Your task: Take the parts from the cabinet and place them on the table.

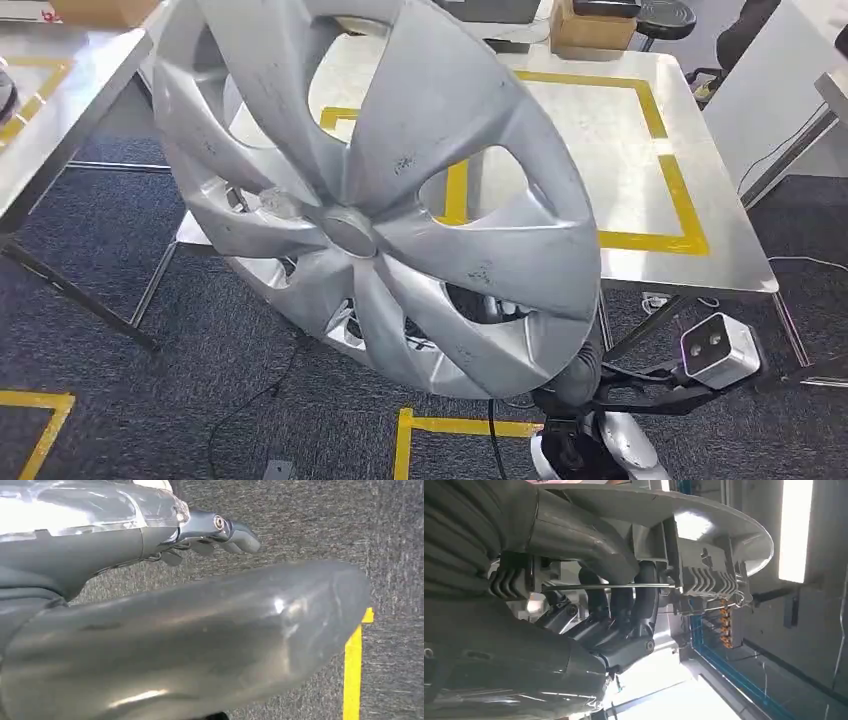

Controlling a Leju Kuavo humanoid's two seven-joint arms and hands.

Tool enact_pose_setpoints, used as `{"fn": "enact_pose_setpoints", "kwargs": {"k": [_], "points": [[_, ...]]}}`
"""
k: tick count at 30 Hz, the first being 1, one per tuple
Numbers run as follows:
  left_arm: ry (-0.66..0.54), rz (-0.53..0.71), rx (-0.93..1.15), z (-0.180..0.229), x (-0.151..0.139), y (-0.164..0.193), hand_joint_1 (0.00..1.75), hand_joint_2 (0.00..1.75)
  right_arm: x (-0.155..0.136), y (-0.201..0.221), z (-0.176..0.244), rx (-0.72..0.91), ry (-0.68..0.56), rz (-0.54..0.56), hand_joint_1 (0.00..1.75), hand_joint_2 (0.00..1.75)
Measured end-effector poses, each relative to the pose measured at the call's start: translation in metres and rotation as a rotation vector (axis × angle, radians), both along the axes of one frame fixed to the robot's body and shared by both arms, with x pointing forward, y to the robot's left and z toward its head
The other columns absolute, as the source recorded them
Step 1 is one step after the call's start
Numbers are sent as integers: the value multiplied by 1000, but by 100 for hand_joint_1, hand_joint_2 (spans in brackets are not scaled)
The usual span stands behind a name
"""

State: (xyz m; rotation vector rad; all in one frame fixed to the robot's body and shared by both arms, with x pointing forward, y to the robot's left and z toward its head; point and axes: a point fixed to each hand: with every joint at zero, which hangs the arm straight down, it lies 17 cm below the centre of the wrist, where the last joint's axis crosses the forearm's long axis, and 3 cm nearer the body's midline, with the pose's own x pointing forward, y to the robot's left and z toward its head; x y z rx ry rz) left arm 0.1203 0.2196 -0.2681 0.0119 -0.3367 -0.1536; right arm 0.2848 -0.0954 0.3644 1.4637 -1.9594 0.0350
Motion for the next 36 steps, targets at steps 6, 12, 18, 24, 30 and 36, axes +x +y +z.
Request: {"fn": "enact_pose_setpoints", "kwargs": {"k": [6,12,18,24,30,36], "points": [[0,0,0,0,0,0,0,0,0,-1,0,3,0,-1,175,175],[0,-3,1,0,0,1,0,0,0,-1,0,5,1,-2,175,175],[7,-6,5,-1,-1,2,0,0,-1,-1,-1,9,3,-3,175,175],[7,-8,6,-1,-1,3,0,0,-1,-2,-2,10,4,-4,175,175],[1,-8,1,0,1,0,0,0,-1,-2,-3,10,7,-5,175,175],[-5,-9,-1,1,4,-2,0,0,-1,-2,-1,14,3,-3,175,175]]}}
